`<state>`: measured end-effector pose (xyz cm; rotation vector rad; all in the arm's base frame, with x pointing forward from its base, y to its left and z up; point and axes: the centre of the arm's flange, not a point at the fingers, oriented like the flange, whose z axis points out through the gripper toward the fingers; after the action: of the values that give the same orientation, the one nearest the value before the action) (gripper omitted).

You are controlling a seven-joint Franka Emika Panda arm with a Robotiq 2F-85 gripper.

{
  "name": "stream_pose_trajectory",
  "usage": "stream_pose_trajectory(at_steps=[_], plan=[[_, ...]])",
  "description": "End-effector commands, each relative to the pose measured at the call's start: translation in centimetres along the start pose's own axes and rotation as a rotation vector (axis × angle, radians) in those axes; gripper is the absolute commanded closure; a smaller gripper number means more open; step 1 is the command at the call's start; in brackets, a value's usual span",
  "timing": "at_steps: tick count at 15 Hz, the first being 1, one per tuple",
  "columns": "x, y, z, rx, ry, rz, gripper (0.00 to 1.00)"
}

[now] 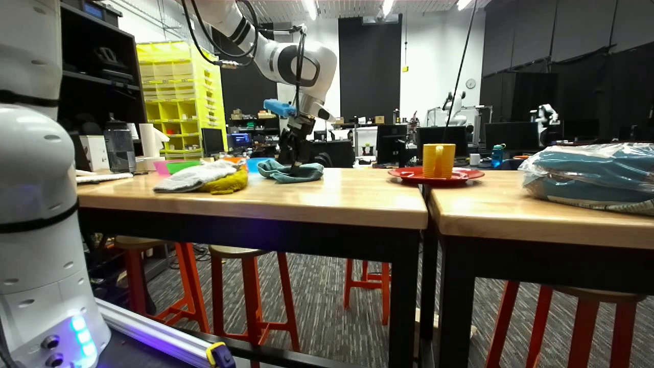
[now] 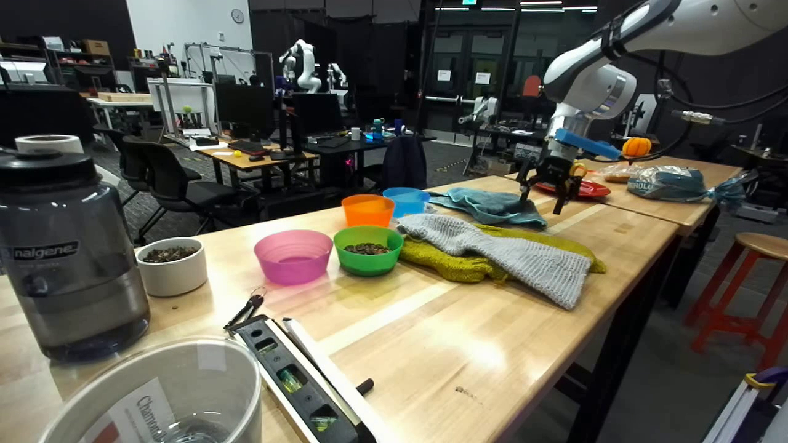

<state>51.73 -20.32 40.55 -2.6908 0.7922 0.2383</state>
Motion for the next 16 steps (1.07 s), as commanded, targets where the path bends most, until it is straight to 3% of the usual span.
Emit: stream_pose_trajectory(at_steps=[1,4,5,6,8,12,16], plan=[[-3.6,0.9,1.5,0.042,0.054,0.027,0.0],[-3.8,1.8,2.5,0.072,0.097,0.055,0.0],[-3.8,2.0,2.7,0.082,0.119,0.068,0.25],[-3.9,2.2,2.8,0.093,0.136,0.078,0.26],[-3.8,2.3,2.8,0.106,0.163,0.091,0.39],[-4.0,2.1,2.4,0.115,0.191,0.098,0.73],[-4.2,1.6,1.7,0.108,0.208,0.104,0.99]])
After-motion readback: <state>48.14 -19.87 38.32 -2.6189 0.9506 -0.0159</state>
